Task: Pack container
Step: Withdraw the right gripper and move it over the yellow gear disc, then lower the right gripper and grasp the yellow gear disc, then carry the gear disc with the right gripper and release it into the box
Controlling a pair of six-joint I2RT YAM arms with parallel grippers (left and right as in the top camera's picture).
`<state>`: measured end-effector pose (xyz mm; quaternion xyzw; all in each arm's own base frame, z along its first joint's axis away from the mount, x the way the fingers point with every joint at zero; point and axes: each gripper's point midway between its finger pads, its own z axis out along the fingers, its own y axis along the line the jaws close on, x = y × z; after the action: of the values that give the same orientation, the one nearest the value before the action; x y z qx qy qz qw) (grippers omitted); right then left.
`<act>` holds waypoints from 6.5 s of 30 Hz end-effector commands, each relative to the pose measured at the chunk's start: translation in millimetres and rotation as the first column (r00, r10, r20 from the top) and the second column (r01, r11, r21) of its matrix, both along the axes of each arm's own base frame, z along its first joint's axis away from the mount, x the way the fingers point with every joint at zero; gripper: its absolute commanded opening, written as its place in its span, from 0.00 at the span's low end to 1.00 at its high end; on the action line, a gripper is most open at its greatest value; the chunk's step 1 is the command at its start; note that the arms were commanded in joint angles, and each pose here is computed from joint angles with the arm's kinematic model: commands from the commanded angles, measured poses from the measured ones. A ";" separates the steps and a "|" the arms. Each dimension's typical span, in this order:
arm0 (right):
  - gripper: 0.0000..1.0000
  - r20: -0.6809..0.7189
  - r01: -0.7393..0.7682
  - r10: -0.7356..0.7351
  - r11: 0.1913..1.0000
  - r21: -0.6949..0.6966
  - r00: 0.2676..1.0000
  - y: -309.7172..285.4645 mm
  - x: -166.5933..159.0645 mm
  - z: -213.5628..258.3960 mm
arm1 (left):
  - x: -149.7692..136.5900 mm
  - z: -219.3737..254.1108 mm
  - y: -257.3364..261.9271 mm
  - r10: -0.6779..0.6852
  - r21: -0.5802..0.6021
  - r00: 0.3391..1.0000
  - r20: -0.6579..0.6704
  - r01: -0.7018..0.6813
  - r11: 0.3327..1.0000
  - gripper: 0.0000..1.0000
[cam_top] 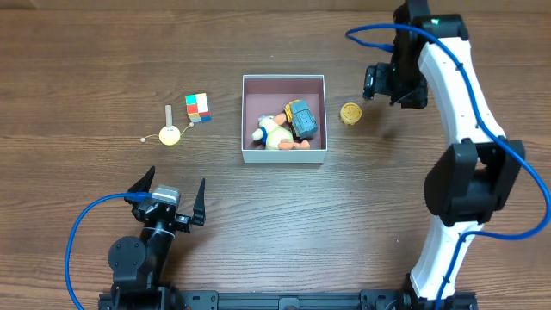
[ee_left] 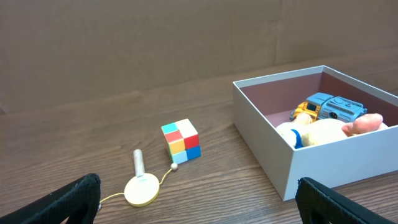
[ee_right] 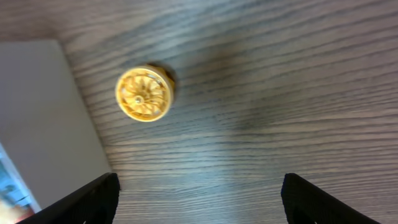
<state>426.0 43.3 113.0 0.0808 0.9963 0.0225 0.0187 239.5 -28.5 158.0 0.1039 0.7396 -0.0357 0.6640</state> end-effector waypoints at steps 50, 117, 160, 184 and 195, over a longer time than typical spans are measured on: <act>0.87 -0.019 -0.143 0.142 0.990 -0.019 0.990 53.1 16.4 -79.1 | -0.3 0.1 -0.2 -0.005 0.018 1.000 0.009 0.005 1.000 1.00; 0.79 0.045 -0.138 0.142 0.987 -0.078 0.989 41.6 26.4 -115.5 | -0.3 -0.1 -0.1 -0.005 0.018 1.000 0.009 0.005 1.000 1.00; 0.54 0.073 -0.126 0.133 0.988 -0.092 0.988 43.2 41.1 -34.7 | -0.3 0.1 -0.2 -0.005 0.018 1.000 0.009 0.005 1.000 1.00; 0.54 0.296 -0.375 0.377 0.925 -0.065 0.878 192.5 26.4 62.9 | -0.3 0.1 -0.2 -0.005 0.018 1.000 0.009 0.005 1.000 1.00; 0.55 0.291 -0.375 0.377 0.925 -0.066 0.879 195.6 32.1 41.8 | -0.3 0.1 -0.2 -0.005 0.018 1.000 0.009 0.005 1.000 1.00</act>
<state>456.2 241.6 159.2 -0.1274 0.9776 0.0380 0.1634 239.5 -28.5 158.1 0.1039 0.7395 -0.0356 0.6642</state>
